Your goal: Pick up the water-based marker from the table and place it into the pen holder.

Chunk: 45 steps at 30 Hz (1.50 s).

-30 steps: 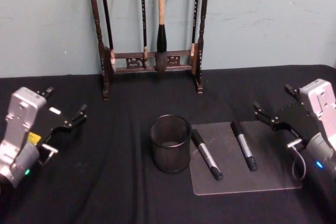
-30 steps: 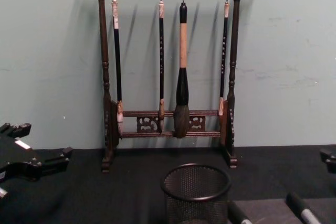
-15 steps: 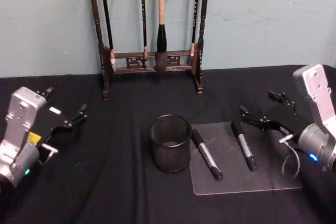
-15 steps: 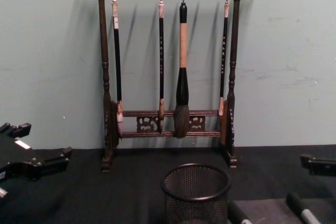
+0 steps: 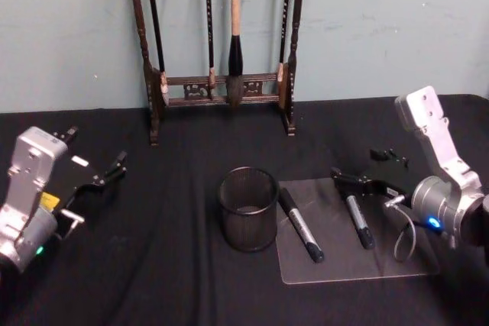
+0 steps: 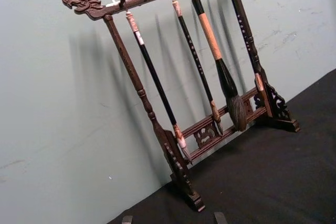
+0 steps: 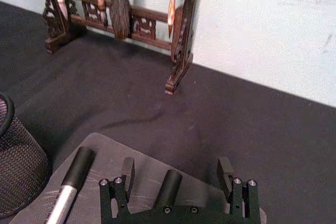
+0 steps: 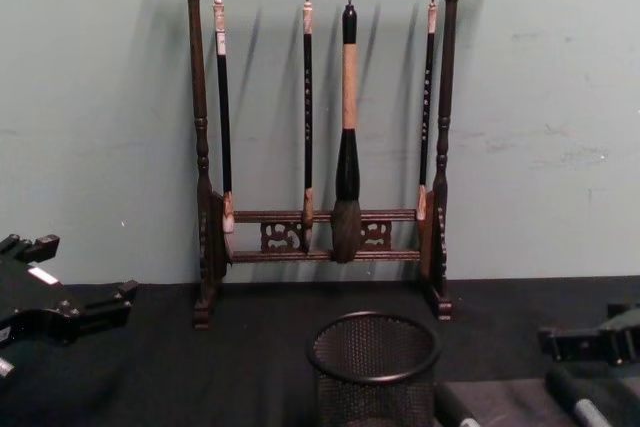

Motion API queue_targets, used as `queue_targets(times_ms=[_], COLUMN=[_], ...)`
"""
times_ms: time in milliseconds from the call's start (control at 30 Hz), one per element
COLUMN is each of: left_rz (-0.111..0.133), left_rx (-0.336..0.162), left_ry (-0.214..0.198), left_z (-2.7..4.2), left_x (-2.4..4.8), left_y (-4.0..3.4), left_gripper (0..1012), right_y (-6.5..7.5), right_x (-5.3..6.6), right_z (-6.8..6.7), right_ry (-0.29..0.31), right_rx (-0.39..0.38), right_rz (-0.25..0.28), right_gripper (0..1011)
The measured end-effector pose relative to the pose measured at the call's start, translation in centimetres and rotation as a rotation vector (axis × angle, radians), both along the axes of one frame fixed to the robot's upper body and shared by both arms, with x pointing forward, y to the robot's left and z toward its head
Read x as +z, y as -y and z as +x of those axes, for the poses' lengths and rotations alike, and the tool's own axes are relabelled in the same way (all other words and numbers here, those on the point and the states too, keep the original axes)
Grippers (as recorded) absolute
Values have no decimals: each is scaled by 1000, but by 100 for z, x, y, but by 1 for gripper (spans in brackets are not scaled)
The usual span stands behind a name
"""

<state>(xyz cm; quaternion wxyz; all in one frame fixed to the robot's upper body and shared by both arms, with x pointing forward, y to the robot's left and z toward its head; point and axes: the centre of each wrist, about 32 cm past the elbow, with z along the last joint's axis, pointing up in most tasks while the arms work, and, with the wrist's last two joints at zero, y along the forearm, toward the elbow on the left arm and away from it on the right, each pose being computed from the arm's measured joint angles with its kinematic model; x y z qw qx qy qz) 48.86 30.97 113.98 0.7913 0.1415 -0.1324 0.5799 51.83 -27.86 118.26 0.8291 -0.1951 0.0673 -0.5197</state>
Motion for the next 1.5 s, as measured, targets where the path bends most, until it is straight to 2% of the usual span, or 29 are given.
queue_targets(times_ms=[333,500,1233,1500], left_rz=[0,0,0,0], left_rx=[0,0,0,0], left_ry=[0,0,0,0], left_z=[0,0,0,0], left_x=[0,0,0,0], left_y=[0,0,0,0], left_gripper=[1001,1001,1001,1001], right_y=[-104,-114,-155,-159], right_x=[-53,-81,-192,-208], right_z=[79,113,164,150], right_ry=[-97,-122,-179,-176], right_rx=[-28,-38,-27,-27], right_rz=[-22,-22,-5,-18], right_gripper=[1002,1002,1002,1002])
